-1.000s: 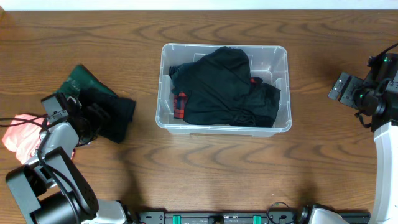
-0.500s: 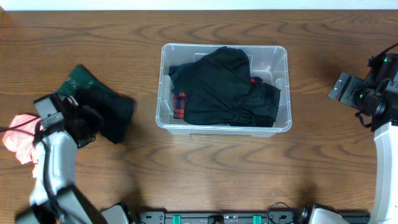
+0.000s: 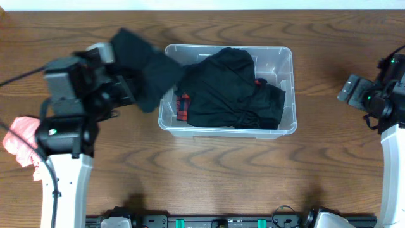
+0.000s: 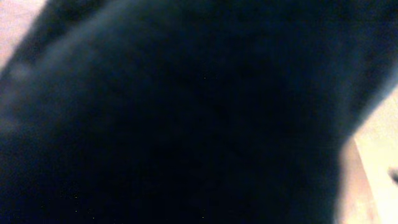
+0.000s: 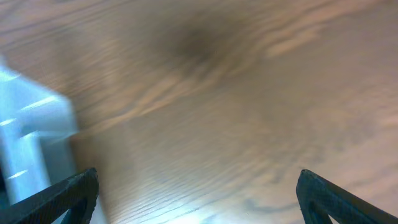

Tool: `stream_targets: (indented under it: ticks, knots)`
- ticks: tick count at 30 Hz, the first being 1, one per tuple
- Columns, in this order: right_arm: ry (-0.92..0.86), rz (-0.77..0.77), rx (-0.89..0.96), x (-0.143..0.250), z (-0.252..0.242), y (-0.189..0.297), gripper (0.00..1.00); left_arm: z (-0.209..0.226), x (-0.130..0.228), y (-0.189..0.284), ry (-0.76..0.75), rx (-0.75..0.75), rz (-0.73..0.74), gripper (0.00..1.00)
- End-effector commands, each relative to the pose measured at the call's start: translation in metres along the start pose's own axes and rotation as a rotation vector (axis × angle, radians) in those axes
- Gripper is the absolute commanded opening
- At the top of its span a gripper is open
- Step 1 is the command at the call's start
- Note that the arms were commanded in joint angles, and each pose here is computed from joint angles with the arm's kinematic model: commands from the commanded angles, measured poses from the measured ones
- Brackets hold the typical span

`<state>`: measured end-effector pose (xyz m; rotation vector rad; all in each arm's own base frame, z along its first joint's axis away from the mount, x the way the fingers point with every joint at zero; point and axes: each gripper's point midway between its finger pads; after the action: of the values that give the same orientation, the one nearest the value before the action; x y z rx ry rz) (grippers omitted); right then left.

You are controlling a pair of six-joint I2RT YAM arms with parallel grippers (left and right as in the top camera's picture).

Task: Pack container
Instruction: 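Carry the black cloth right and place it into the bin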

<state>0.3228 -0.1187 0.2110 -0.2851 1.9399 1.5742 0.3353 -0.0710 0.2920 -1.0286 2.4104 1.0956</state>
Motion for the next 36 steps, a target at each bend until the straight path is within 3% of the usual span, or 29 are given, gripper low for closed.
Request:
stream_targets:
  ticks: [1,9,15,28,34,36]
  knots:
    - [-0.138,0.002,0.17,0.002,-0.043,0.002,0.99,-0.045,0.02,-0.02,-0.213,0.092,0.085,0.06]
    - [-0.21,0.026,0.095,0.01,-0.049,0.0,0.99,-0.101,0.111,-0.093,-0.518,0.306,0.357,0.06]
    - [-0.21,0.029,0.085,0.01,-0.048,0.0,0.99,-0.107,0.173,-0.141,-0.647,0.384,0.526,0.06]
    - [-0.207,0.036,0.077,0.013,-0.045,-0.002,0.99,-0.144,0.193,-0.195,-0.706,0.428,0.591,0.06]
    - [-0.207,0.036,0.077,0.013,-0.045,-0.002,0.99,-0.136,0.219,-0.21,-0.688,0.408,0.662,0.06]
    - [-0.207,0.037,0.077,0.013,-0.045,-0.002,0.99,-0.131,0.225,-0.215,-0.677,0.397,0.681,0.13]
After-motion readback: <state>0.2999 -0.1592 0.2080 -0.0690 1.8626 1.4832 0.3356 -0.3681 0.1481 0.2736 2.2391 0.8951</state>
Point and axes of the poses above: each gripper's point midway between its finger pads, its own y axis back along the fingers, its own z axis along the line the jaws close on, x = y × z, and after that the axes turned 12 degrees about y, right-handed
